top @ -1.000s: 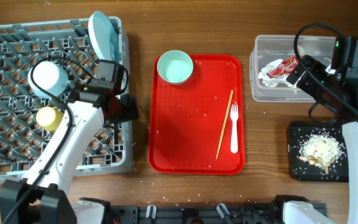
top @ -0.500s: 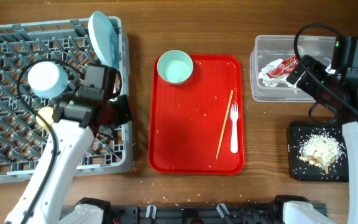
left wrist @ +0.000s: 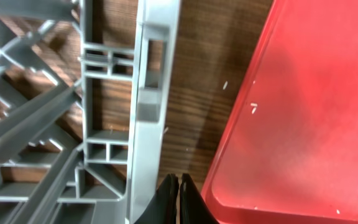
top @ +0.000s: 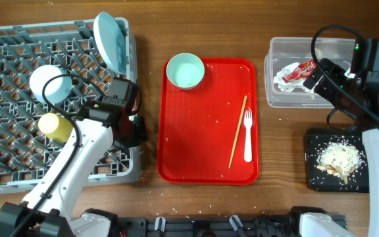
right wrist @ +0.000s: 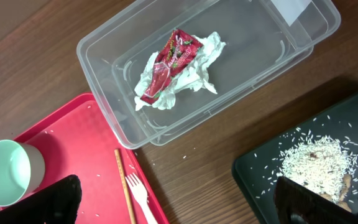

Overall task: Sort waste into correct bins and load items into the dishwasher rack
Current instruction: 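Move the left gripper back to the green cup on the tray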

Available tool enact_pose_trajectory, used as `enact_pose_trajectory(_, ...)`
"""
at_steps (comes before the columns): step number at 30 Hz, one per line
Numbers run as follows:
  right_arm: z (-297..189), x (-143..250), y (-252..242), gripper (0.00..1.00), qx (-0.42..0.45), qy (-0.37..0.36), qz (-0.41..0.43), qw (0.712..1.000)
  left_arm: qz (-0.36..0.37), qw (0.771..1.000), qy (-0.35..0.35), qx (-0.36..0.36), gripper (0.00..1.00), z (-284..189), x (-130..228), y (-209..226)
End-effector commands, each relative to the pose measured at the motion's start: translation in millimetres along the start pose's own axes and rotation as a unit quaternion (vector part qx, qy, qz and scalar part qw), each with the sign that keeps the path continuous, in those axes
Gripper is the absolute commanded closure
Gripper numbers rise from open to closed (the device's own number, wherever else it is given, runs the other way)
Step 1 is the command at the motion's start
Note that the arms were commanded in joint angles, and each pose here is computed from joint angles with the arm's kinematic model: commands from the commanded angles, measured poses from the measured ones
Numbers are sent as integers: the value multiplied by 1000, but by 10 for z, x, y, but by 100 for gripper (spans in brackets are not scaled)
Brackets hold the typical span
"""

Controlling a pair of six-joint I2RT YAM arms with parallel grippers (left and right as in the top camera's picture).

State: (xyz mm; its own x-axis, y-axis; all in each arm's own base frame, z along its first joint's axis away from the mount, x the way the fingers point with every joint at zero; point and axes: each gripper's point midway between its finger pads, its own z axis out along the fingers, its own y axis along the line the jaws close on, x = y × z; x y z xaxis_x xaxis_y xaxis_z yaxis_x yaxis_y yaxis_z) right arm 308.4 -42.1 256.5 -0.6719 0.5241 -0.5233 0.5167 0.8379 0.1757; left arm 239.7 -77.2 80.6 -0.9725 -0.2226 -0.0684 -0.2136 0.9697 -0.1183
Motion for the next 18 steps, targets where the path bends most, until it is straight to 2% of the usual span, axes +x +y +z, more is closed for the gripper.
enact_pose_trajectory(1,29,-14,-32,0,10,-2,1,1000,-17,999,9,-26,96,-4,44,132)
enact_pose_trajectory(4,29,-21,-29,0,9,-3,2,1000,-39,997,13,-58,96,-15,90,254)
enact_pose_trajectory(11,39,-9,-34,0,10,-1,2,1000,-40,998,6,-54,96,-33,53,232)
enact_pose_trajectory(16,41,-7,-34,0,10,-1,2,1000,-36,999,-15,27,96,-296,-131,-122)
enact_pose_trajectory(17,41,-8,-35,0,10,-1,2,1000,-28,997,-30,73,91,-430,-230,-319)
enact_pose_trajectory(18,41,-8,-35,0,10,-1,2,1000,-19,994,-40,103,71,-491,-286,-451)
